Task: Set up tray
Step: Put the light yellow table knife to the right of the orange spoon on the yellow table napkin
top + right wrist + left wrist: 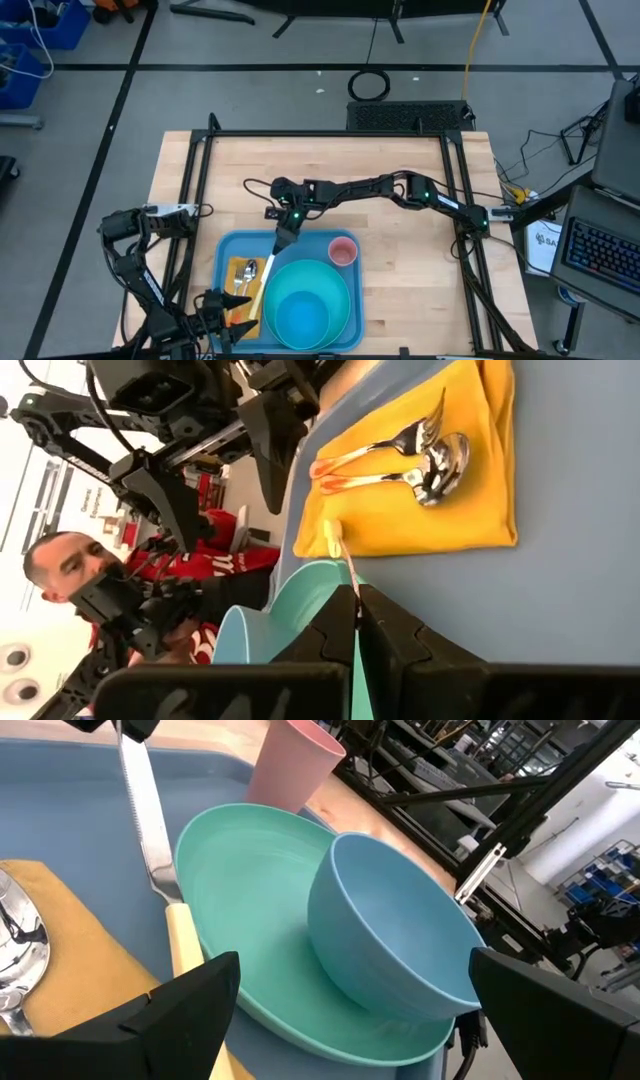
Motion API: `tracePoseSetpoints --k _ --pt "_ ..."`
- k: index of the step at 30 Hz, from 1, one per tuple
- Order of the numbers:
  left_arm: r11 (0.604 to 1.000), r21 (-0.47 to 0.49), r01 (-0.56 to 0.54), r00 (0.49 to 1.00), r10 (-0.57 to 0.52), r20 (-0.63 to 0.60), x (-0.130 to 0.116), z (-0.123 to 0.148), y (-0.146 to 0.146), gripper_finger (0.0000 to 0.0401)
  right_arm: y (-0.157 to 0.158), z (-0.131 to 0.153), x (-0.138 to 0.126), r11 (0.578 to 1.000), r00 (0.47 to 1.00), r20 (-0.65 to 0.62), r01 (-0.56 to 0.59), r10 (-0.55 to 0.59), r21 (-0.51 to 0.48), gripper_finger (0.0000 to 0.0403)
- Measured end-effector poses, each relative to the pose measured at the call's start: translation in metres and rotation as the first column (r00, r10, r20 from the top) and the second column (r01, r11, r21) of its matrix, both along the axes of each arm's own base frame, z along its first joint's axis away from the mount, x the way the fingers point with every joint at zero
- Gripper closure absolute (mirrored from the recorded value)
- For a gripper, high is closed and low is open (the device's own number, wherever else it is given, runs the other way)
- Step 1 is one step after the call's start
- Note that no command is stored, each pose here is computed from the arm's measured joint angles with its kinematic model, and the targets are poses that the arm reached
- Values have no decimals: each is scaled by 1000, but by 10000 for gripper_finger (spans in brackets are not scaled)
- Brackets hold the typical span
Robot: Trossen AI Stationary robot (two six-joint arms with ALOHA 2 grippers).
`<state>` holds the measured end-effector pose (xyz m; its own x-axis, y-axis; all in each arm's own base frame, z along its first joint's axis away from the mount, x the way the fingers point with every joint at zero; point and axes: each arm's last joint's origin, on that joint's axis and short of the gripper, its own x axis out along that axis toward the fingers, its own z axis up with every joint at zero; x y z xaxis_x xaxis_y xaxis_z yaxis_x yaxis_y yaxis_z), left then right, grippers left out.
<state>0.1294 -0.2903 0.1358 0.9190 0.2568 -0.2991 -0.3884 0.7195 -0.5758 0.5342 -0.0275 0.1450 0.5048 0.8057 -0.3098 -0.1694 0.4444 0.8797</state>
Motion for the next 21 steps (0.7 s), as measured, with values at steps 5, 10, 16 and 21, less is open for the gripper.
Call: tracePoseSetpoints --k 5,10,16,21 --pt "1000 1 1 1000 -1 0 0 0 0 4 0 0 0 1000 1000 4 17 -17 -18 403" --pt "1000 -1 1 1000 -1 -3 0 0 0 4 0 -1 1 999 999 4 36 -36 -33 403" --pt "1000 -1 1 1000 -1 -4 0 0 0 4 -1 -1 1 997 998 4 56 -56 -48 395" --pt "1000 -2 2 1000 -2 -4 0 0 0 4 -1 -1 1 997 998 6 58 -57 -52 381"
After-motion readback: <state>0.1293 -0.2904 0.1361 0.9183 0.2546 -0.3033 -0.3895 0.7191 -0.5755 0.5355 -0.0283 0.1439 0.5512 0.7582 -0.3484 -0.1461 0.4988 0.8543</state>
